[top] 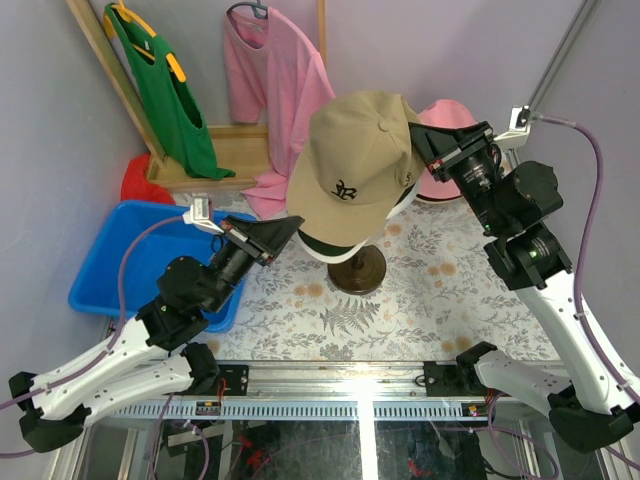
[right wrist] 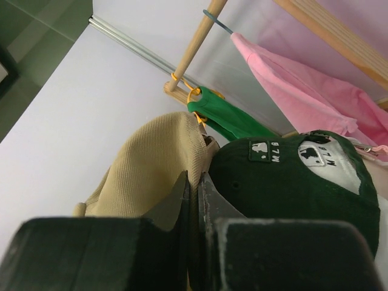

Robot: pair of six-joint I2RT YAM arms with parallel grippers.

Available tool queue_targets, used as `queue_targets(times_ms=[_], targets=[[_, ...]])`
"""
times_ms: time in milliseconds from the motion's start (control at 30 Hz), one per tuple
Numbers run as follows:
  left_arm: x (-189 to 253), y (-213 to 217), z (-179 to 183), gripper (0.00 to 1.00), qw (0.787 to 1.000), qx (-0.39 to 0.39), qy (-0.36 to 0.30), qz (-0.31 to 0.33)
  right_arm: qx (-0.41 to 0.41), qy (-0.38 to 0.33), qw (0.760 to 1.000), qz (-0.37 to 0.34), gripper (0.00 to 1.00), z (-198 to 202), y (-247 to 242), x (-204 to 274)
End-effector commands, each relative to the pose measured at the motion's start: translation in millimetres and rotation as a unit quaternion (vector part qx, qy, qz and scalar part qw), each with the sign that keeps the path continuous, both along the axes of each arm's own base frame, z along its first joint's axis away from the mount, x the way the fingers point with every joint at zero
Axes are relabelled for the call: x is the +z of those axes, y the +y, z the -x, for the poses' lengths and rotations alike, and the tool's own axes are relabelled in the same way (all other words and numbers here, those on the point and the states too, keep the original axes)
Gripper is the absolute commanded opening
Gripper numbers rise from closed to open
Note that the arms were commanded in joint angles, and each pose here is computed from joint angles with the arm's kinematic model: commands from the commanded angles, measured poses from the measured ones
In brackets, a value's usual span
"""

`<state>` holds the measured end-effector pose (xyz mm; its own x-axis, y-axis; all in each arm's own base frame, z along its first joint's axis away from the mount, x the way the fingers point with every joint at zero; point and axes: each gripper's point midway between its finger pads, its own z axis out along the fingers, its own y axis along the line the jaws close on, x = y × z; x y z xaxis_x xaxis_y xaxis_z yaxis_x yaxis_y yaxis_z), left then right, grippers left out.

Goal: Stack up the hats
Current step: Stack the hat on the hat.

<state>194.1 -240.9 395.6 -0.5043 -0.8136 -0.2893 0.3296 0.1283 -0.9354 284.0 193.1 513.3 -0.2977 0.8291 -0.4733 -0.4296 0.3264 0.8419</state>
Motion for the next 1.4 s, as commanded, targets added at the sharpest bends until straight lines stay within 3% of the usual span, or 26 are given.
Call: queue_targets(times_ms=[0,267,467,833,1367], targets=[[2.0,22.8,-9.4,0.02,0.998,0.060,-0.008,-0.001,-0.017,-0.020,1.000,-0.002,0.00,6.3,-7.4,9.4],[-0.3,29.7,-10.7,0.00,0.997,0.074,0.002,-0.007,-0.027,-0.018,0.999,0.004,0.00,5.5,-11.3,8.6],[-4.6,41.3,-9.5,0.00,0.996,0.086,0.018,0.026,-0.042,-0.016,0.999,0.021,0.02,7.2,-17.1,7.7],[-1.7,32.4,-5.0,0.00,0.997,0.058,0.031,0.039,-0.061,-0.018,0.997,0.038,0.06,11.0,-26.4,3.0],[8.3,22.6,4.7,0.00,0.988,-0.001,0.054,0.142,-0.060,-0.005,0.996,0.065,0.07,20.5,-31.0,-18.3]])
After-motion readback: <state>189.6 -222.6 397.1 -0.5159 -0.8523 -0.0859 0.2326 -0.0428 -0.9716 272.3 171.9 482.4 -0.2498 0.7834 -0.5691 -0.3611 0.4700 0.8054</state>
